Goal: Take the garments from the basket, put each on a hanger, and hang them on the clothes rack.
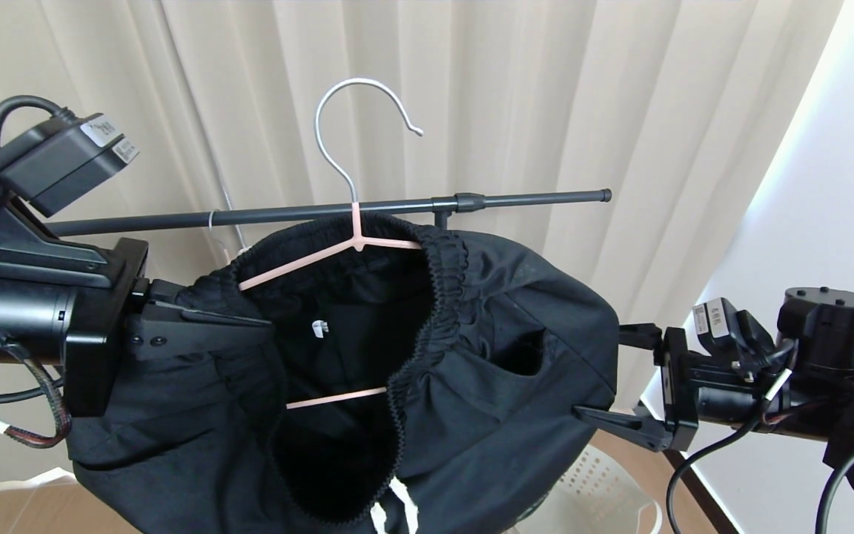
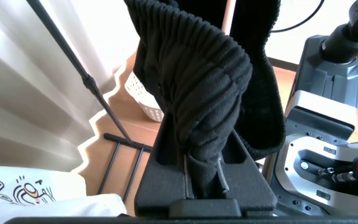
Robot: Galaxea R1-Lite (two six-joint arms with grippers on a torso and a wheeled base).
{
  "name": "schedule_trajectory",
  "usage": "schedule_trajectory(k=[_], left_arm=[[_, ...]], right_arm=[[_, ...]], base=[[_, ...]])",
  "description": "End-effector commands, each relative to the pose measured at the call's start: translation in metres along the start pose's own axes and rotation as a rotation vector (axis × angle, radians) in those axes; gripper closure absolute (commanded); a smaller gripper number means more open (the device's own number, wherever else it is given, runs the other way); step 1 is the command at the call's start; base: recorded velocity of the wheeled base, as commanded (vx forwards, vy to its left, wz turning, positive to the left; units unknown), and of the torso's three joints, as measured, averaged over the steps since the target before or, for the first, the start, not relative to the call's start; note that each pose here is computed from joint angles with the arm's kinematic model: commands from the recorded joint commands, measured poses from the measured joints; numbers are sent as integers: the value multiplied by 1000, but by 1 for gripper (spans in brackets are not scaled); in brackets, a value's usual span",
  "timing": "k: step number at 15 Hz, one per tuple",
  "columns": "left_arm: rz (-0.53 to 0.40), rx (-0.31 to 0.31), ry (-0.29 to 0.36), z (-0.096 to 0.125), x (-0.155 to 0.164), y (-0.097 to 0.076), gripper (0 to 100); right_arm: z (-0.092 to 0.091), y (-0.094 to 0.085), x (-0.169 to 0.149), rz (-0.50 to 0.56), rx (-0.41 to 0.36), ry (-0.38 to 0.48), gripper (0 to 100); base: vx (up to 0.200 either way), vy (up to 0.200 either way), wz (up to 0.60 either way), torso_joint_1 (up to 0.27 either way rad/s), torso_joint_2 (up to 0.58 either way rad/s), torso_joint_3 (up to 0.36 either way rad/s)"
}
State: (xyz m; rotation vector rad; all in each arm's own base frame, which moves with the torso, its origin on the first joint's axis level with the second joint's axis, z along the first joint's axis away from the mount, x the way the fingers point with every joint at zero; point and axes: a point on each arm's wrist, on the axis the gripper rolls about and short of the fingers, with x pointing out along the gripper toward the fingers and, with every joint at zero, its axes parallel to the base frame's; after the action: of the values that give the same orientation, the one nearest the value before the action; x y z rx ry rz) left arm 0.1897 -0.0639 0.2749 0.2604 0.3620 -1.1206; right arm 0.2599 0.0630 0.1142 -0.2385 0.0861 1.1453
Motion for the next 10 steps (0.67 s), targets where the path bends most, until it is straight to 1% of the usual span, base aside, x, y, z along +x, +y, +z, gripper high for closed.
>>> schedule_trajectory(k=[1, 2, 4, 5, 8, 10], left_arm=[[-2, 1, 0, -1, 0, -1, 100], [-3, 0, 1, -1, -1, -2, 100], [-2, -1, 2, -2, -1, -3, 100], [-2, -1, 3, -2, -1, -3, 100], [-5, -5, 4, -4, -2, -5, 100], [-4, -7, 7, -6, -3, -7, 100]], right_arm=[[-8, -2, 5, 12, 21, 14, 0], [-11, -2, 7, 16, 32, 21, 0], [-11, -2, 9, 23, 31, 21, 0], [-11, -1, 9, 26, 30, 21, 100], [-11, -2, 10, 25, 27, 15, 100], [-13, -6, 11, 21, 31, 18, 100]], base=[[0, 0, 0, 0, 0, 0], [0, 0, 0, 0, 0, 0], [0, 0, 0, 0, 0, 0], [0, 0, 0, 0, 0, 0], [0, 0, 0, 0, 0, 0], [0, 0, 0, 0, 0, 0]])
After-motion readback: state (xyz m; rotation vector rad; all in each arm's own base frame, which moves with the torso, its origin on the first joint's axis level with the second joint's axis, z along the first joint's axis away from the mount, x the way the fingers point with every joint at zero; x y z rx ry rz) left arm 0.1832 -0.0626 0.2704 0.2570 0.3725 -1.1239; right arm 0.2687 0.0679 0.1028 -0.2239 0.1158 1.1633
